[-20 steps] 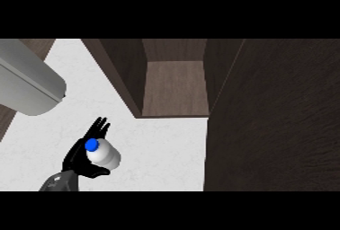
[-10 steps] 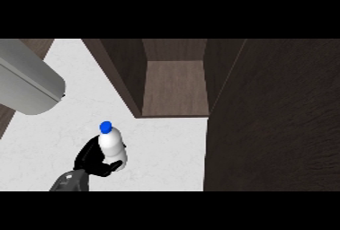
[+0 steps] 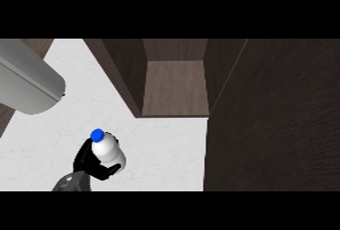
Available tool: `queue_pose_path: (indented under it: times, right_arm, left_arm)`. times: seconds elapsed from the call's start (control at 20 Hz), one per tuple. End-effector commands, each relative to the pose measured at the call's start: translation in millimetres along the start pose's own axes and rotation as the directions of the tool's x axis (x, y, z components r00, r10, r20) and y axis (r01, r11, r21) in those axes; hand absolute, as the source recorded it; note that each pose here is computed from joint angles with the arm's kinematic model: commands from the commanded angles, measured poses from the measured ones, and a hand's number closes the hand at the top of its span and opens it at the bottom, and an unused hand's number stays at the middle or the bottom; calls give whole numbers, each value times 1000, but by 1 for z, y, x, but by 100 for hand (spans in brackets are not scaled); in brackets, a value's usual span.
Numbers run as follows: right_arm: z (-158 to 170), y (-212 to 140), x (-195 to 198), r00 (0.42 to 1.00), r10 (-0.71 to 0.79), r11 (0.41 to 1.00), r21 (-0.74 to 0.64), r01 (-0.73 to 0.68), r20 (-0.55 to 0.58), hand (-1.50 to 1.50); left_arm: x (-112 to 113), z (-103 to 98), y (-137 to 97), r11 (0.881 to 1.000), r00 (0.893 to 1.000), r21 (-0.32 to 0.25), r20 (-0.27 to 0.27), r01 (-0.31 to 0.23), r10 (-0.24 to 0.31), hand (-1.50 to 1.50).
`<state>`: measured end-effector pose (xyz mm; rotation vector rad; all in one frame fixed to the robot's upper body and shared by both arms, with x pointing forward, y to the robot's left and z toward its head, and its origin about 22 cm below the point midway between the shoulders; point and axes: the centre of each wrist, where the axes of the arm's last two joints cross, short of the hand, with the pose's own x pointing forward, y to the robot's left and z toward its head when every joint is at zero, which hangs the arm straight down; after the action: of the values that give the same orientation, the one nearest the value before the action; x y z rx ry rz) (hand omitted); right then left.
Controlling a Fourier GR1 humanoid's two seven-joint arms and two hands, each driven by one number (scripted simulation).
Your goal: Pick up the bottled water, place it into the cabinet and close the cabinet
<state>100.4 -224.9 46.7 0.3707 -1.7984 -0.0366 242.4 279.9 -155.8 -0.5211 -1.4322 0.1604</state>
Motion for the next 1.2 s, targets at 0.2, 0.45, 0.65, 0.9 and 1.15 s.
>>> queue_pose_path:
  times: [0.2,0.45,0.65,0.9,1.15]
  right_arm:
    - [-4,-9,2,1000,9,1000,1,-9,-9,-150]
    - [-2,-18,2,1000,16,1000,-1,-16,-4,-150]
    - [1,3,2,1000,4,1000,11,-4,-11,-150]
    - [-5,-3,0,1000,4,1000,2,-4,-20,-150]
    - [-8,3,9,1000,-21,1000,12,21,-7,-150]
  left_arm:
    - [5,34,28,975,969,189,237,-119,72,150]
    - [16,10,13,978,973,143,196,-154,124,150]
    - [27,19,21,974,965,138,218,-182,149,150]
    - [43,2,-20,986,983,125,155,-115,95,150]
    - [64,-20,-58,995,983,59,170,-85,74,150]
